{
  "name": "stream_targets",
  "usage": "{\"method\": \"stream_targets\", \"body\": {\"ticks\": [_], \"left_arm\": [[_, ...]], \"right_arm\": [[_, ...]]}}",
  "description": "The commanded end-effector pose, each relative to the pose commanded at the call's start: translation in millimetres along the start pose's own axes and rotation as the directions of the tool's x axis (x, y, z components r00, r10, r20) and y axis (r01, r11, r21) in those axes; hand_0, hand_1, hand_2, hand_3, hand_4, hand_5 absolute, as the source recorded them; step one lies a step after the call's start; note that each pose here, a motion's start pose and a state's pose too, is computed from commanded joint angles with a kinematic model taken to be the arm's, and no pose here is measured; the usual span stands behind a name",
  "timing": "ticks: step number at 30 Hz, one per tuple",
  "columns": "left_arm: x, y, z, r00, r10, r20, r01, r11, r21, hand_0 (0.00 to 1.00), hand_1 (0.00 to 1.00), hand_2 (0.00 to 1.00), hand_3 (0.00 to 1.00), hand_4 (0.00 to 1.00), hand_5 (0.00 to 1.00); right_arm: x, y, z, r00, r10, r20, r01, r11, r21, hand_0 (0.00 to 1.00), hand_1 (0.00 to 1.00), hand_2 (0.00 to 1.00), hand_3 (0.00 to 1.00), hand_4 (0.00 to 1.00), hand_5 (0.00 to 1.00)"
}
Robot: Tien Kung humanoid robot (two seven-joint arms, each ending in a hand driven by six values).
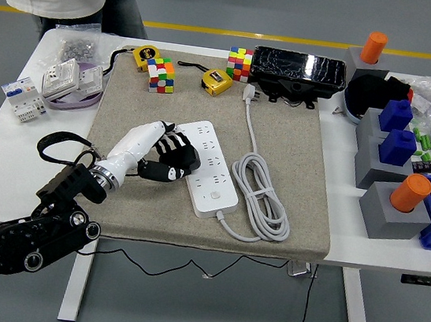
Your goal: Put the plug near the board,insert it into the board,press the button,pull the plug out
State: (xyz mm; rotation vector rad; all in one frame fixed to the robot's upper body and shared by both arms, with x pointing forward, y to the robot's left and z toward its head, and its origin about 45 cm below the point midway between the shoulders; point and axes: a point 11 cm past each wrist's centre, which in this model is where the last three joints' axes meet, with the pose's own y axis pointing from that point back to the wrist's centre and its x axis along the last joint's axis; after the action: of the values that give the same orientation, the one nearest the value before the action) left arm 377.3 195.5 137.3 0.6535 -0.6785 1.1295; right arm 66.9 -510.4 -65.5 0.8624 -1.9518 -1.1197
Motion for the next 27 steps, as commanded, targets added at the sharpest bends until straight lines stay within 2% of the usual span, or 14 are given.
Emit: {"method": "stream_targets", "body": {"ticks": [13,27], "left_arm": [[-3.2,-0.3,-1.6,1.0,-0.013,0.015,0.013,1.0,0.014,0.384,0.385,0.454,0.538,0.608,0.002],[1.7,0.1,-6.2,1.0,-0.006,0.023,0.005,1.0,0.029,0.384,0.381,0.448,0.535,0.602,0.002]], "right_arm": [[1.0,0.2,-1.7,1.0,0.001,-0.004,-0.001,1.0,0.003,0.531,0.628,0.624,0.552,0.893,0.42],[-1.6,-0.1,2.8,1.0,-0.003,0.005,0.003,1.0,-0.004,0.531,0.628,0.624,0.551,0.892,0.418]]}}
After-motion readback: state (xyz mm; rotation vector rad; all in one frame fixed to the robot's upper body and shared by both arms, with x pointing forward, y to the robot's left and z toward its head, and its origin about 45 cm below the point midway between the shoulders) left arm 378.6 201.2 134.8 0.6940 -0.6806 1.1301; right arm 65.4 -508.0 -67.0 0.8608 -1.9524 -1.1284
